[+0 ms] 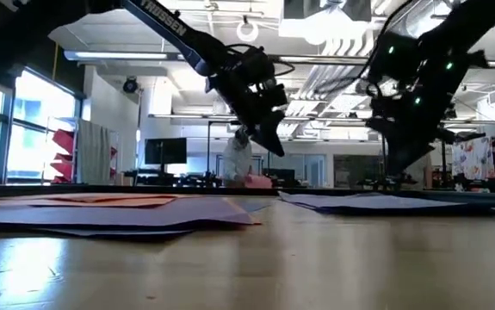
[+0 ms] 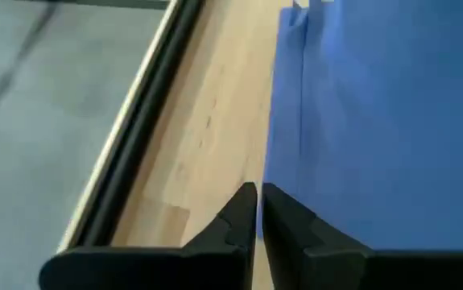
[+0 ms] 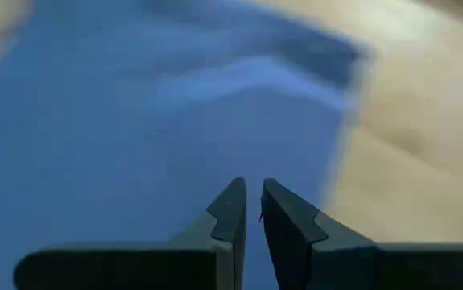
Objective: Organize paper
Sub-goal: Stack the blue paper on top of the blue paper
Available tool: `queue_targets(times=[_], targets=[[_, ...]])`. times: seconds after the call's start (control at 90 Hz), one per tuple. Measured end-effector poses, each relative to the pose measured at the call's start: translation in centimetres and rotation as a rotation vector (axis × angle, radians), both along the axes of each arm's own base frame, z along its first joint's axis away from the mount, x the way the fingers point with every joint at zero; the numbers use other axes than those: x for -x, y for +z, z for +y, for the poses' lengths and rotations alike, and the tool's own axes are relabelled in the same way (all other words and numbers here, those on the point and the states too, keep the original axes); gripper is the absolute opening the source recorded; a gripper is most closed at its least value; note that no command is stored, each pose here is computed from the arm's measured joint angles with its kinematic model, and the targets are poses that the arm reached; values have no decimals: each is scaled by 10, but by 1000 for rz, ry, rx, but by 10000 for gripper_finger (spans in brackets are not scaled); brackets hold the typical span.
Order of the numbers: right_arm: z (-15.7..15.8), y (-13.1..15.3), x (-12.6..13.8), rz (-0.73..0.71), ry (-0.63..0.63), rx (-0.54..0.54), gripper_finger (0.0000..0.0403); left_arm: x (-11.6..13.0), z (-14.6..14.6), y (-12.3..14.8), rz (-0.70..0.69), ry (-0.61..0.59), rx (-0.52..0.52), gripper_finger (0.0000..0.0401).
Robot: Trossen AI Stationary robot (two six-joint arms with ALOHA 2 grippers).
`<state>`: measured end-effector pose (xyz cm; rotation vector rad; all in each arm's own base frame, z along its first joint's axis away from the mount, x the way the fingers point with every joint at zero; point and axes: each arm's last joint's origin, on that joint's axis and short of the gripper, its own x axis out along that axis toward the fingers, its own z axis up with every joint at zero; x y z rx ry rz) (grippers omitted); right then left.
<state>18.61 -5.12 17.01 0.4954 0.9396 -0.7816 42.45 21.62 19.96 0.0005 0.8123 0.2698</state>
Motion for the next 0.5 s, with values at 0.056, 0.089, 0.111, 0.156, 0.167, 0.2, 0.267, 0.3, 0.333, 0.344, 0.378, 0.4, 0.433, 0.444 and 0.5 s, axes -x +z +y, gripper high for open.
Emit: queue_targets(times=[0.056, 0.089, 0.111, 0.156, 0.167, 0.2, 0.267, 0.3, 0.333, 0.344, 0.378, 0.4, 0.433, 0.444, 0.5], targets=[[14, 4, -5, -51, 170, -67, 27, -3, 3, 0, -20, -17, 38, 0], [24, 5, -9, -72, 274, -108, 27, -5, 2, 0, -26, -26, 43, 0], [31, 5, -11, -85, 336, -128, 27, -7, 1, 0, -28, -30, 41, 0], [42, 5, -15, -115, 427, -156, 27, -11, 0, 2, -36, -37, 35, 0], [45, 5, -17, -121, 447, -162, 27, -12, 0, 2, -39, -39, 35, 0], [53, 4, -20, -133, 497, -177, 27, -15, 0, 3, -47, -44, 36, 0], [68, -1, -24, -128, 563, -211, 27, -22, -3, 1, -52, -52, 44, 0], [76, -5, -26, -118, 596, -228, 27, -24, -5, -1, -46, -57, 47, 0], [83, -9, -27, -101, 621, -246, 27, -26, -8, -5, -33, -61, 51, 0], [85, -11, -28, -94, 626, -253, 27, -27, -9, -6, -31, -63, 52, 0], [92, -15, -28, -70, 645, -269, 27, -28, -11, -8, -27, -66, 52, 0], [97, -19, -28, -56, 655, -280, 27, -29, -13, -8, -23, -69, 53, 0], [104, -24, -29, -35, 671, -295, 27, -30, -15, -9, -18, -75, 55, 0], [106, -25, -29, -28, 675, -300, 27, -30, -16, -9, -18, -77, 55, 0], [114, -34, -29, 12, 691, -302, 27, -32, -20, -7, -19, -83, 52, 0]])
